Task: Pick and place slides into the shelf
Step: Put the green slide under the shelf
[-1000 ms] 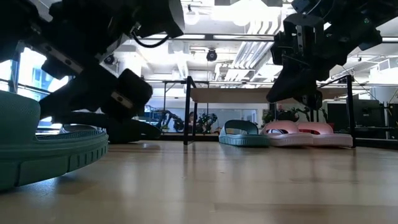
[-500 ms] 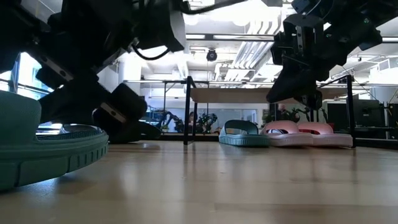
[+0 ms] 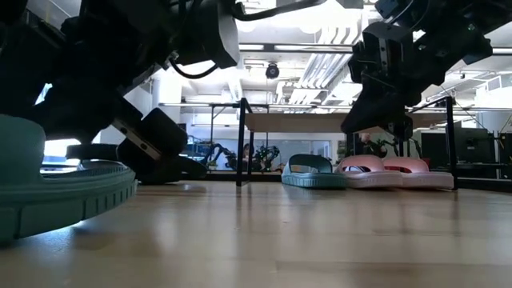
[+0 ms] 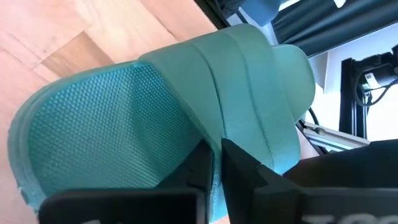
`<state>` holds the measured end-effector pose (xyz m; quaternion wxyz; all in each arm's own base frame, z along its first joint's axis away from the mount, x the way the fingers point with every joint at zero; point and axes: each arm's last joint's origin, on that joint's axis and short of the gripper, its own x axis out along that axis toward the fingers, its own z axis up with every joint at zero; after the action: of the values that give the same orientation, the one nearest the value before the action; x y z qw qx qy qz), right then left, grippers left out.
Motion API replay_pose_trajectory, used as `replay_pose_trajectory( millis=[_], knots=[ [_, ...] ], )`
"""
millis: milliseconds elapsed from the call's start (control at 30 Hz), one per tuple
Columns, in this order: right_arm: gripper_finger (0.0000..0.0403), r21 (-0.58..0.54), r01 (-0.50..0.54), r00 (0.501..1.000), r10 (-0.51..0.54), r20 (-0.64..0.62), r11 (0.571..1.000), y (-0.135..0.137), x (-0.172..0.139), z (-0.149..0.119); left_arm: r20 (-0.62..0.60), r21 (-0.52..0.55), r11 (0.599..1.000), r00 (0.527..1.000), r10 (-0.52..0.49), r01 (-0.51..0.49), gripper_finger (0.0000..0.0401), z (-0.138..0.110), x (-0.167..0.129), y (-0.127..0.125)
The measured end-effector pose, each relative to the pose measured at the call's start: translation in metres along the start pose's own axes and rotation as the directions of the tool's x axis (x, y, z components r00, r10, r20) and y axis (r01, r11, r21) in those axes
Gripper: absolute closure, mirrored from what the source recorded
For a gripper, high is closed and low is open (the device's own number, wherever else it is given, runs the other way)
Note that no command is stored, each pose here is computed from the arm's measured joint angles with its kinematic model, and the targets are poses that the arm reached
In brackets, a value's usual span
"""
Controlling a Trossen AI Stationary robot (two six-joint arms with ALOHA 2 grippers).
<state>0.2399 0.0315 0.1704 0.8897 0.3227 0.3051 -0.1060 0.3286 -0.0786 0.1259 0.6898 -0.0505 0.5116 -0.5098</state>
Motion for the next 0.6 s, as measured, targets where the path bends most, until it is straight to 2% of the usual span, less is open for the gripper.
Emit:
replay_pose_trajectory(
  millis=[167, 300, 467, 600],
  knots=[
    [0.0403, -0.001, 0.03, 0.999, -0.03, 0.03, 1.0, 0.0, 0.0, 0.001, -0.003, -0.042, 0.999, 1.0, 0.027, -0.027, 0.0394, 0.004, -0.004, 0.002],
    [0.0403, -0.011, 0.064, 0.996, -0.063, 0.066, 0.998, 0.001, 0.0, 0.0, 0.023, -0.04, 0.995, 0.996, 0.091, -0.09, 0.0397, 0.022, -0.017, 0.001],
    [0.0403, -0.027, 0.064, 0.994, -0.061, 0.094, 0.998, 0.005, -0.009, 0.0, 0.057, -0.051, 0.978, 0.977, 0.204, -0.201, 0.0398, 0.048, -0.052, -0.003],
    [0.0403, -0.04, 0.068, 0.988, -0.062, 0.141, 0.997, 0.009, -0.026, 0.002, -0.006, -0.086, 0.937, 0.941, 0.339, -0.338, 0.0399, 0.06, -0.087, -0.004]
  ],
)
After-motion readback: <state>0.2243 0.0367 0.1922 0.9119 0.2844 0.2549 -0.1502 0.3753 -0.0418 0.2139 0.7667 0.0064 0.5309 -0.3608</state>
